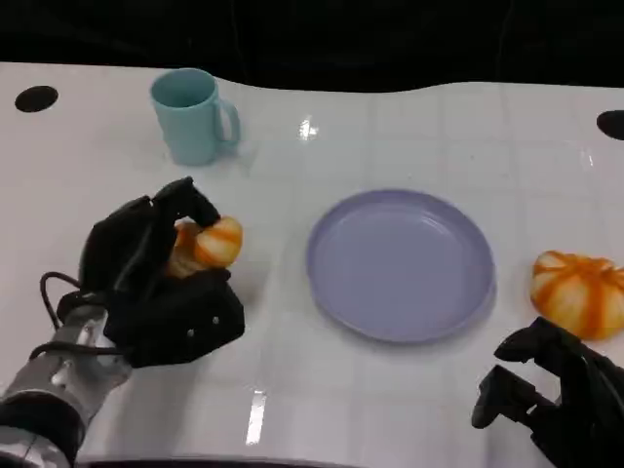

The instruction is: Grasp the bread from the table and place it into the plate.

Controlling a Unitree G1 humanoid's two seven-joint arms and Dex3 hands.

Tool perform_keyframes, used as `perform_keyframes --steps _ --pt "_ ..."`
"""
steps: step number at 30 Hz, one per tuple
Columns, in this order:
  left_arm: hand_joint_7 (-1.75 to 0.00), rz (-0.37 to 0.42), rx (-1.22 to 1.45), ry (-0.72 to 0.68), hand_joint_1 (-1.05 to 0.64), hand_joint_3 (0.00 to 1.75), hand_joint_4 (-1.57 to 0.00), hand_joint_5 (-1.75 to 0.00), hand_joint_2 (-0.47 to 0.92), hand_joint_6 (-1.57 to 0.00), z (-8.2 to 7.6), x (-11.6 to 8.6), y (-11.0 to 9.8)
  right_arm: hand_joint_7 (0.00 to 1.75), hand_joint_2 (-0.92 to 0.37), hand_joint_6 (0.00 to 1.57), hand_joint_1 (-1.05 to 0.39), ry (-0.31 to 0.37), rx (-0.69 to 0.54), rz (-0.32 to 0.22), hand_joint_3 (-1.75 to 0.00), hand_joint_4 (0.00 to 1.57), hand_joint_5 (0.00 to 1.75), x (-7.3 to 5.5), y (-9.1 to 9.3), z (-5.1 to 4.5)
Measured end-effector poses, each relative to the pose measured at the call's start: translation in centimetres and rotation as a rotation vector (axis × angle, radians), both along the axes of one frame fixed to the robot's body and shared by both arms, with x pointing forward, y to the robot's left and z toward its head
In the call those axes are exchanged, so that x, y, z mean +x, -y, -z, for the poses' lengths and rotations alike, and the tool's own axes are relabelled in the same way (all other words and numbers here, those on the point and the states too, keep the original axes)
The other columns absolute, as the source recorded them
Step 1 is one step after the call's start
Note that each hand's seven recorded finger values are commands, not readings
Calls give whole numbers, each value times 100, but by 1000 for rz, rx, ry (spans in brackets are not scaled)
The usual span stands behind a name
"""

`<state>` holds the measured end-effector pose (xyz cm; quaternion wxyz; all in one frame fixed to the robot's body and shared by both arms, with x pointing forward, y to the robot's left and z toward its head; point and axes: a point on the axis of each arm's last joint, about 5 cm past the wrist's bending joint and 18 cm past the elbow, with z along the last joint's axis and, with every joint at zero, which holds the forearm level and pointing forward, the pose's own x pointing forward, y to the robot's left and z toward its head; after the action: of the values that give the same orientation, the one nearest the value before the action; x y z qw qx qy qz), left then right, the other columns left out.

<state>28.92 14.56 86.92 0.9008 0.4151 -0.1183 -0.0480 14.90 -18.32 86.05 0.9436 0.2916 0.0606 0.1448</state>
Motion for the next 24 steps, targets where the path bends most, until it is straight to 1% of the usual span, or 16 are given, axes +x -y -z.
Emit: perform_keyframes --steps 3,6,11,17,19,24 --pt "-175 26 -3 21 -19 125 -89 -175 47 -66 -41 26 67 107 -92 80 -51 -3 3 0 -17 73 155 -1 1 3" --pt "-175 68 25 56 -17 125 -90 -175 44 -66 -99 64 155 106 -92 80 -52 -5 4 -1 -17 73 154 -1 0 4" --pt "-175 140 50 130 -20 125 -90 -175 46 -64 -210 124 355 105 -92 80 -52 -6 1 -1 -17 73 154 -1 0 5" --pt "-175 216 73 181 -16 124 -90 -175 43 -63 -289 147 589 106 -92 80 -52 -6 1 0 -17 72 154 -1 0 7" --pt "-175 233 79 195 -16 127 -88 -175 43 -62 -317 159 643 106 -92 79 -52 -5 1 1 -19 71 154 -1 0 8" --pt "-175 292 97 221 -16 128 -87 -175 40 -64 -426 206 814 108 -92 79 -52 -2 3 -3 -18 72 155 -2 0 14"
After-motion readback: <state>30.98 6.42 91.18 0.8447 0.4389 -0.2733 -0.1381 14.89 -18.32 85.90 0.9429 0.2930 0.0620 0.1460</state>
